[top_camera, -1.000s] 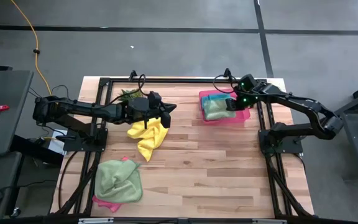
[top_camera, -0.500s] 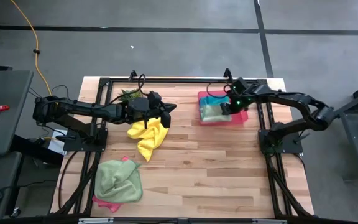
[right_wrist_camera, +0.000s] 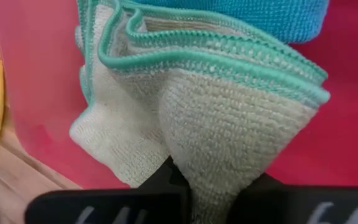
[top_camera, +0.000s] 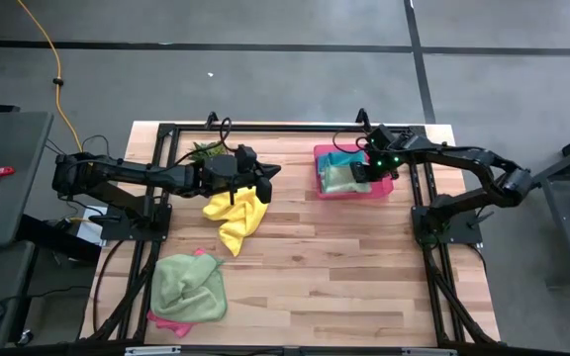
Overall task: Fold microfiber towels
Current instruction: Put the folded green microfiber cloth into the pink bin
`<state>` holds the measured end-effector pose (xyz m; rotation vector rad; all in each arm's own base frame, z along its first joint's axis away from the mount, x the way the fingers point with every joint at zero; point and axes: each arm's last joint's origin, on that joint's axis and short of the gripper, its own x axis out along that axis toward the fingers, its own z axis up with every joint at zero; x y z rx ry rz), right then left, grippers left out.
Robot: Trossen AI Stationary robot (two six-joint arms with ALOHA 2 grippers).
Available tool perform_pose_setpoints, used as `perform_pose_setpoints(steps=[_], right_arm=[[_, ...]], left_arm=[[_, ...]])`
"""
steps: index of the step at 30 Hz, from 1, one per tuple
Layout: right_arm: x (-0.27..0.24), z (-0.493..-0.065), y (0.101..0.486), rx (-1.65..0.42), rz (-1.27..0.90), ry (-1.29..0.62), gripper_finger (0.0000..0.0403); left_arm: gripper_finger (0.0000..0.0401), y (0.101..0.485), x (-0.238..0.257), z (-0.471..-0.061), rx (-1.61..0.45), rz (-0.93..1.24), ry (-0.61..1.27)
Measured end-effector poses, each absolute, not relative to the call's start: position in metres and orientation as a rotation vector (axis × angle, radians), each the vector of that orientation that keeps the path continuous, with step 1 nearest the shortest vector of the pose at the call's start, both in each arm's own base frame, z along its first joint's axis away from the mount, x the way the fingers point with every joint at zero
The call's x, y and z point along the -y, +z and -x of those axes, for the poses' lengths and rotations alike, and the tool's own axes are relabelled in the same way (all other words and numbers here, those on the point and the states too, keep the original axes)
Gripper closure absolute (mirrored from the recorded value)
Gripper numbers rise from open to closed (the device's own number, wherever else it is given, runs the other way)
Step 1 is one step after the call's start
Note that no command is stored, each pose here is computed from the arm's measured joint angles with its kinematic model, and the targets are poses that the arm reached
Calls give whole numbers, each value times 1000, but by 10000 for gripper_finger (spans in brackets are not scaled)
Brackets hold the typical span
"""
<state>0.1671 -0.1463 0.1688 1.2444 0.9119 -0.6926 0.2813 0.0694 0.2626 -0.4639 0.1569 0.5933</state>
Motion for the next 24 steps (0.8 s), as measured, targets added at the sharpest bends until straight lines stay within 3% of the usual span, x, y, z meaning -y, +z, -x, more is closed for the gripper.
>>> perform_pose_setpoints(steps=[8,14,24], right_arm=[[146,-167,169,-910,-1259,-704,311],[146,-159,174,-1023,-1190,-750,247],[154,-161,222,-1078,-1055,-850,234]], left_arm=[[401,263,-69,-281,-158,462,593],[401,263,-69,-281,-158,462,593],[401,263,-69,-281,-158,462,593]])
